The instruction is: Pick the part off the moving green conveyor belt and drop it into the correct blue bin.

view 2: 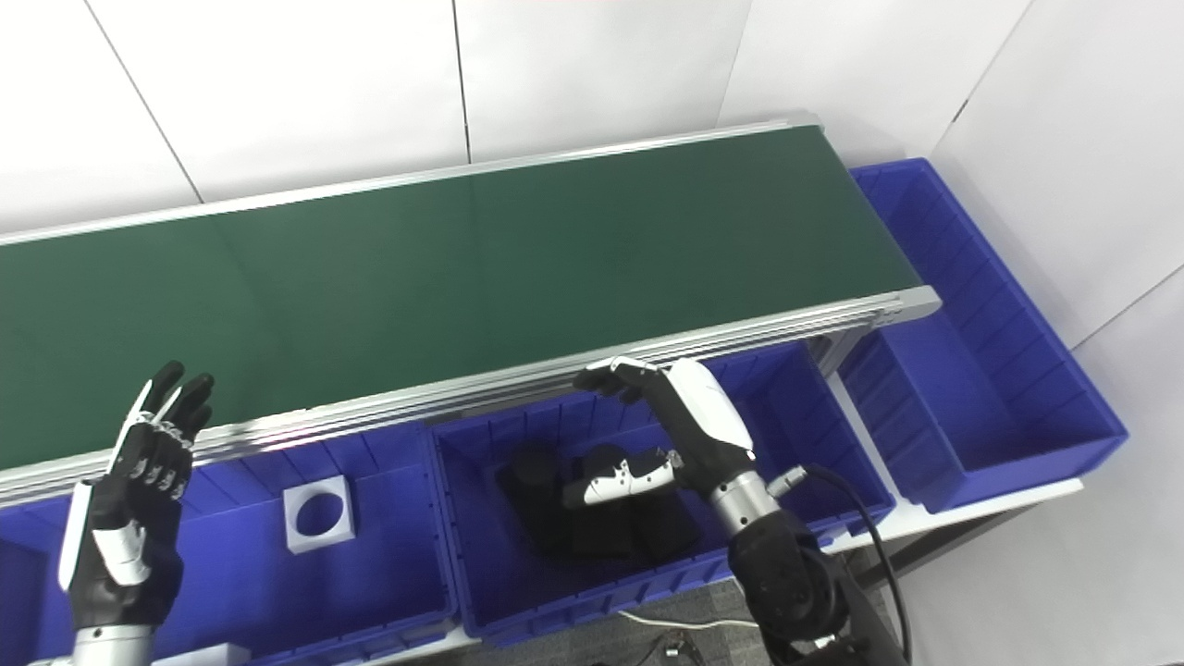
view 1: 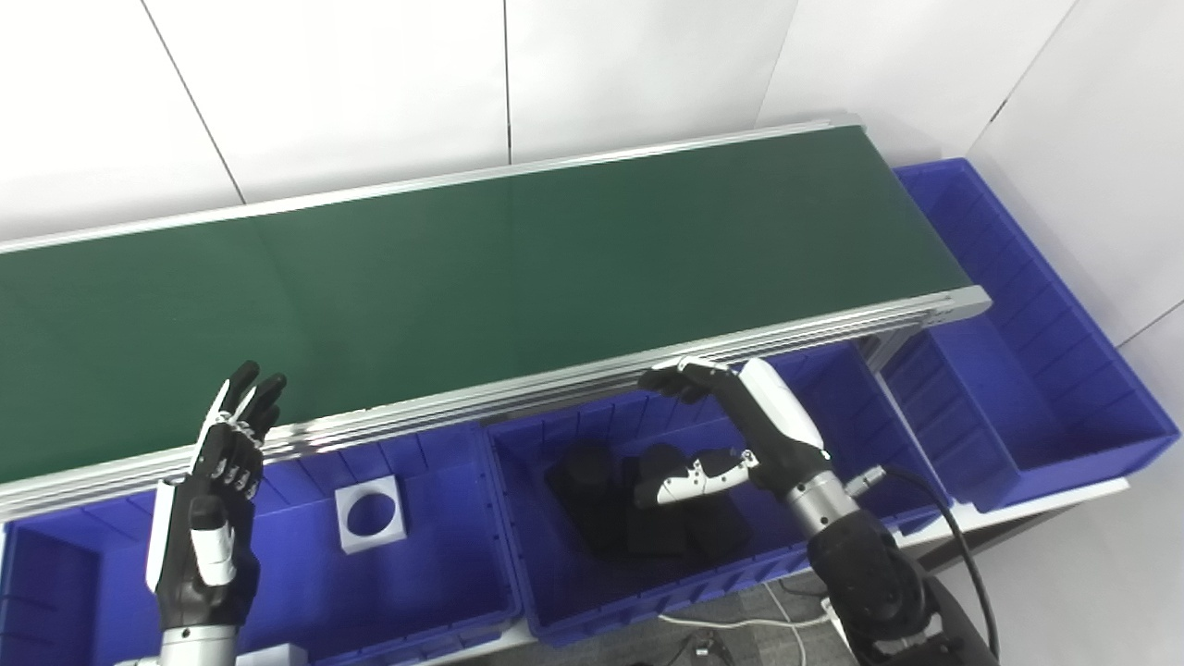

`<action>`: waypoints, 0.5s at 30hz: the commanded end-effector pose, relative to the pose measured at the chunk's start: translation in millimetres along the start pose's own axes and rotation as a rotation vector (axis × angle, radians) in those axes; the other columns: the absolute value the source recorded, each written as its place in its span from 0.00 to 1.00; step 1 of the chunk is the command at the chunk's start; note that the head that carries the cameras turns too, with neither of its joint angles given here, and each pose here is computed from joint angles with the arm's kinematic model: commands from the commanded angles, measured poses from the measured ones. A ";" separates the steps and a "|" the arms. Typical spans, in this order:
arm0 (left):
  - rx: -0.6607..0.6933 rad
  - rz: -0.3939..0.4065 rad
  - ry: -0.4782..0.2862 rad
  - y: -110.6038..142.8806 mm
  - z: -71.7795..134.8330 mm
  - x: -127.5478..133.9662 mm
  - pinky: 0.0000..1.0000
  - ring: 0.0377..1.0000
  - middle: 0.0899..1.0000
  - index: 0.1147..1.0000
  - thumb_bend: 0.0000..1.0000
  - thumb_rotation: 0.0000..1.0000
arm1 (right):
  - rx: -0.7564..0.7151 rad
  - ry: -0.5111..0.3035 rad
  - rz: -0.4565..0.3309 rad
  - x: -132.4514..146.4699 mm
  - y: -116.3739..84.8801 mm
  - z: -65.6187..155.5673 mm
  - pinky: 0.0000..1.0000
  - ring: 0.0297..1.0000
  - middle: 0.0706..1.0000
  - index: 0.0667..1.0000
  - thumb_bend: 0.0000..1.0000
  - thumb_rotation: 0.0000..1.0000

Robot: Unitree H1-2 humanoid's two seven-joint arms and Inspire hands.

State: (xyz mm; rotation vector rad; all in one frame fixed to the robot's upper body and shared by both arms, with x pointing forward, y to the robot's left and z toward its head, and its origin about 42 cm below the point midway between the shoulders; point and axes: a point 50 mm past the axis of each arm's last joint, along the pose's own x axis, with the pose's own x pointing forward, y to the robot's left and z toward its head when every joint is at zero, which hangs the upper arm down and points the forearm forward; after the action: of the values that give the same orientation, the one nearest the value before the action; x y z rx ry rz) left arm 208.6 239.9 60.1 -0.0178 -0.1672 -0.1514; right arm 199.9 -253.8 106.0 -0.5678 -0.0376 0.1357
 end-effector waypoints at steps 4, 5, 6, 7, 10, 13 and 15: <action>0.023 -0.029 -0.041 -1.2 5.6 2.7 0.95 0.94 0.88 0.92 0.87 1.00 | 0.182 -0.256 -0.079 6.5 -1.6 45.9 0.68 0.72 0.71 0.66 0.90 0.29; 0.019 -0.031 -0.040 -1.8 5.0 2.3 0.98 0.94 0.88 0.92 0.86 1.00 | 0.201 -0.279 -0.075 7.5 -0.4 50.9 0.68 0.72 0.72 0.67 0.89 0.29; 0.018 -0.031 -0.039 -2.6 4.6 1.6 0.98 0.94 0.88 0.92 0.86 1.00 | 0.221 -0.305 -0.069 9.0 1.9 56.7 0.68 0.72 0.72 0.67 0.89 0.29; 0.017 -0.032 -0.038 -3.2 4.4 1.1 0.99 0.95 0.88 0.91 0.86 1.00 | 0.233 -0.321 -0.064 10.0 3.3 60.4 0.66 0.71 0.72 0.68 0.89 0.31; 0.019 -0.032 -0.031 -6.6 5.4 -0.2 0.99 0.94 0.87 0.91 0.88 0.99 | 0.284 -0.368 -0.030 14.9 10.0 70.1 0.64 0.71 0.74 0.69 0.89 0.33; 0.026 -0.033 -0.033 -10.3 6.5 -1.6 0.96 0.93 0.87 0.90 0.89 0.98 | 0.324 -0.384 0.001 20.3 18.9 71.8 0.66 0.72 0.76 0.73 0.88 0.47; 0.022 -0.032 -0.033 -13.8 6.4 -2.0 0.93 0.92 0.86 0.90 0.90 0.96 | 0.349 -0.384 0.033 26.1 28.0 69.3 0.70 0.74 0.79 0.77 0.89 0.60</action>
State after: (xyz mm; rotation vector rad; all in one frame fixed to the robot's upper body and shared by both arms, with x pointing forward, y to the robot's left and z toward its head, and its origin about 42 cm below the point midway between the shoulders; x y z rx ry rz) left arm 200.3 229.9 56.1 -0.0081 -0.1476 -0.1745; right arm 213.3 -196.2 142.1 -0.2167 -0.2924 0.2488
